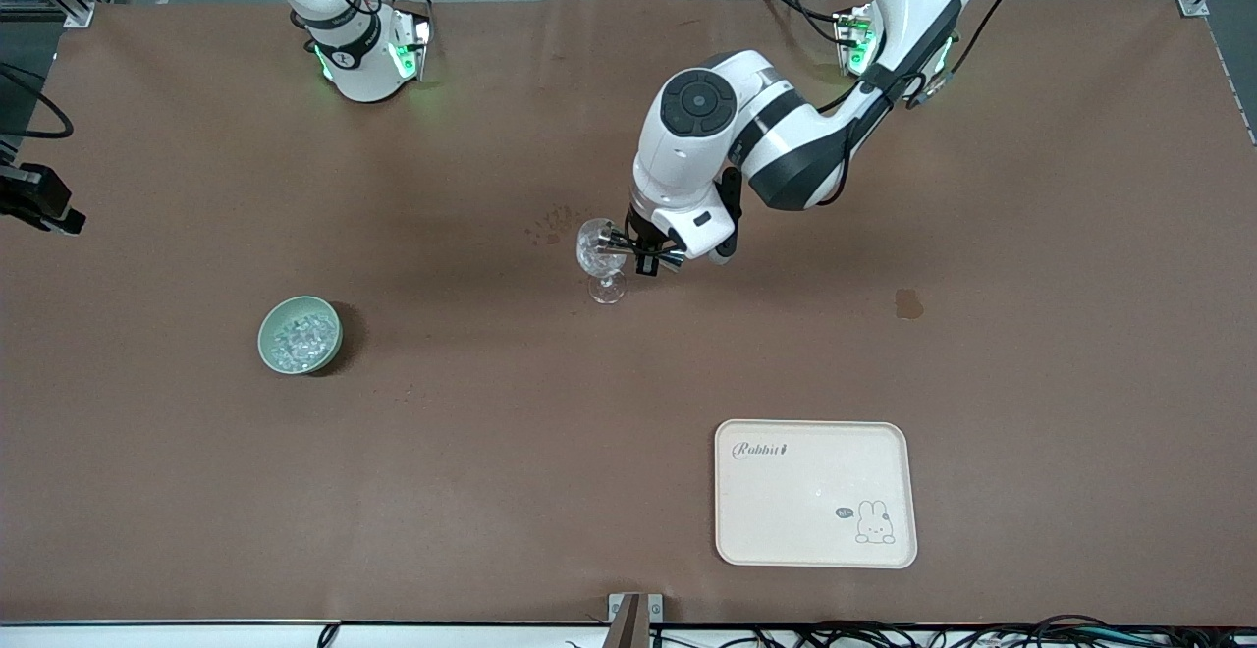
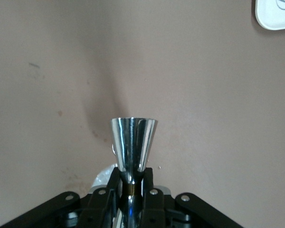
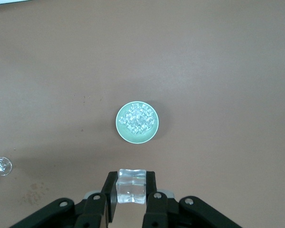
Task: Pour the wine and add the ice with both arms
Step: 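Hold the jigger tilted above the glass rim with the left gripper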
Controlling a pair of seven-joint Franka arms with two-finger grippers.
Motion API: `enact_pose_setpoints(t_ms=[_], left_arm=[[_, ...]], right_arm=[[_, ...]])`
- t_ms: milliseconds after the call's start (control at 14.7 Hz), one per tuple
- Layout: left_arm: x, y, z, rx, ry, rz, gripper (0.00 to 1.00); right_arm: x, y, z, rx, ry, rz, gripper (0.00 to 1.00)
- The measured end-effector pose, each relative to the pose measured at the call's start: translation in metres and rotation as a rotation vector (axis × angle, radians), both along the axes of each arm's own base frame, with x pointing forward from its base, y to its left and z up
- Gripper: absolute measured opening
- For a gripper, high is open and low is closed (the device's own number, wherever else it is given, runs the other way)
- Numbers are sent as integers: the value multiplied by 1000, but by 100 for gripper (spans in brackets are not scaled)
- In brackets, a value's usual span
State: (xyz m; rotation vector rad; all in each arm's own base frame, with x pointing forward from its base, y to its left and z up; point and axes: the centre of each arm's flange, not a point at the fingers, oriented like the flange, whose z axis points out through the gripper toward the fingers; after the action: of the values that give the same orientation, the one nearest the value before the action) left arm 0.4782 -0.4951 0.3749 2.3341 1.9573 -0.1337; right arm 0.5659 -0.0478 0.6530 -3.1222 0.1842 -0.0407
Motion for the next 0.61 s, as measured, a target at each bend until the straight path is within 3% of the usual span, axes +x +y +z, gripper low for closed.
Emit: enact_pose_setpoints(t_ms=[614], left_arm=[[-19,-6,-9,125,-27,-84,21]], right_arm=[[0,0,0,0,0,0,28]])
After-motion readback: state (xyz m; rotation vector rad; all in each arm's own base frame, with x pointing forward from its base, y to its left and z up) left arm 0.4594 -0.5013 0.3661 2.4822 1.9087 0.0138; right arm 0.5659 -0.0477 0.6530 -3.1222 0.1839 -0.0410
